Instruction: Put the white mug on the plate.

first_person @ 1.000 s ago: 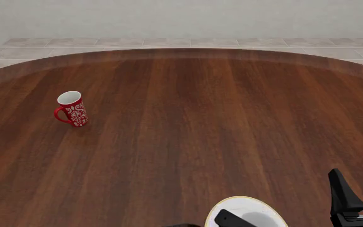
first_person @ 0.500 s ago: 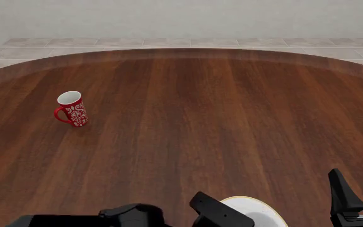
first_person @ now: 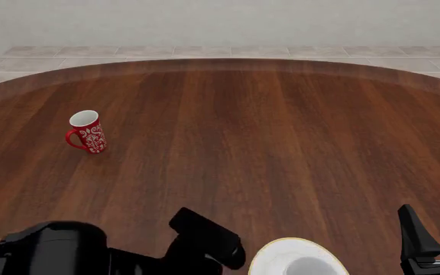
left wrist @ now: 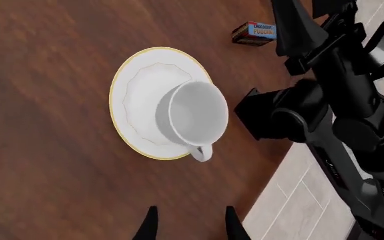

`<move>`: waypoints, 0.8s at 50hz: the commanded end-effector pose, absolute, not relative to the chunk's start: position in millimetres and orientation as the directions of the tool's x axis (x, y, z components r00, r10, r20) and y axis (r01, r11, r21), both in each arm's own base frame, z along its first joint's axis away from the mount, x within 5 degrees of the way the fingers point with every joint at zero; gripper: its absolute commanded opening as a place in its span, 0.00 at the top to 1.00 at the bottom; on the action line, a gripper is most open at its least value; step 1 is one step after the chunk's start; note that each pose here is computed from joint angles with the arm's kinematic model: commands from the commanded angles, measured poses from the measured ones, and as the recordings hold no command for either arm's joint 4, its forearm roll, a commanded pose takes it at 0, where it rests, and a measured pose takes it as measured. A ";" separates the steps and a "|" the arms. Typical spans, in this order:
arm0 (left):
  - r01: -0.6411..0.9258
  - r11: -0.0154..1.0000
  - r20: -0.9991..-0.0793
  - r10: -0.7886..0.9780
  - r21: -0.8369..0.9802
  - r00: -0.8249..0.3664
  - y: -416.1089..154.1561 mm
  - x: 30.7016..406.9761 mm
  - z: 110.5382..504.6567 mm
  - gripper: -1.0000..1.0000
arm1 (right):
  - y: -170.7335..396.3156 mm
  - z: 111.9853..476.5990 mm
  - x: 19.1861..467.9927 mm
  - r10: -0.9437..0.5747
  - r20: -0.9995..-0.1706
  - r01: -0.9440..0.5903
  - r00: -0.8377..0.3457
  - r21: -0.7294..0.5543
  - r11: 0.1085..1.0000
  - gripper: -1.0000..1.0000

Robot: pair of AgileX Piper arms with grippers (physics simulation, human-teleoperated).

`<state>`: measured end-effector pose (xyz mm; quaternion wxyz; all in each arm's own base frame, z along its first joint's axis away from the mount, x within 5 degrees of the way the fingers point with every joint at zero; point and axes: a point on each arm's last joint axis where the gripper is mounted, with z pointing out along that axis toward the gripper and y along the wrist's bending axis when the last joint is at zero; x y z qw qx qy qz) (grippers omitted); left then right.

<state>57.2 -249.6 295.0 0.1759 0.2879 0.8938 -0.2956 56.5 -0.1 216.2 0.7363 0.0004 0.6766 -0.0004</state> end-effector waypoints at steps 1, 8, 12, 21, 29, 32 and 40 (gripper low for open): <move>0.601 0.666 -0.534 0.344 -0.442 -0.773 -200.5 61.6 311.7 0.00 | 0.0 215.8 56.3 0.000 -0.996 -0.001 0.085 0.000 1.000 0.00; 0.582 0.678 -0.551 0.302 -0.450 -0.778 -168.2 59.6 307.6 0.00 | 0.0 215.8 56.3 0.000 -0.996 0.000 0.086 0.000 1.000 0.00; 0.577 0.680 -0.562 0.286 -0.452 -0.776 -156.9 58.7 304.6 0.00 | 0.0 215.8 56.3 0.000 -0.996 0.000 0.085 0.000 1.000 0.00; 0.547 0.687 -0.569 0.232 -0.478 -0.789 -132.8 54.1 294.1 0.00 | 0.0 215.8 56.3 0.000 -0.996 -0.001 0.086 0.000 1.000 0.00; 0.522 0.697 -0.564 0.202 -0.492 -0.801 -119.7 51.0 281.2 0.00 | 0.0 215.8 56.3 0.000 -0.996 0.000 0.086 0.000 1.000 0.00; 0.510 0.697 -0.560 0.187 -0.503 -0.807 -115.2 49.4 276.9 0.00 | 0.0 215.8 56.3 0.000 -0.996 0.000 0.086 0.000 1.000 0.00; 0.467 0.709 -0.538 0.146 -0.529 -0.830 -105.2 46.4 259.8 0.00 | -0.7 215.0 56.3 -0.040 -0.996 0.016 0.077 -0.039 0.999 0.00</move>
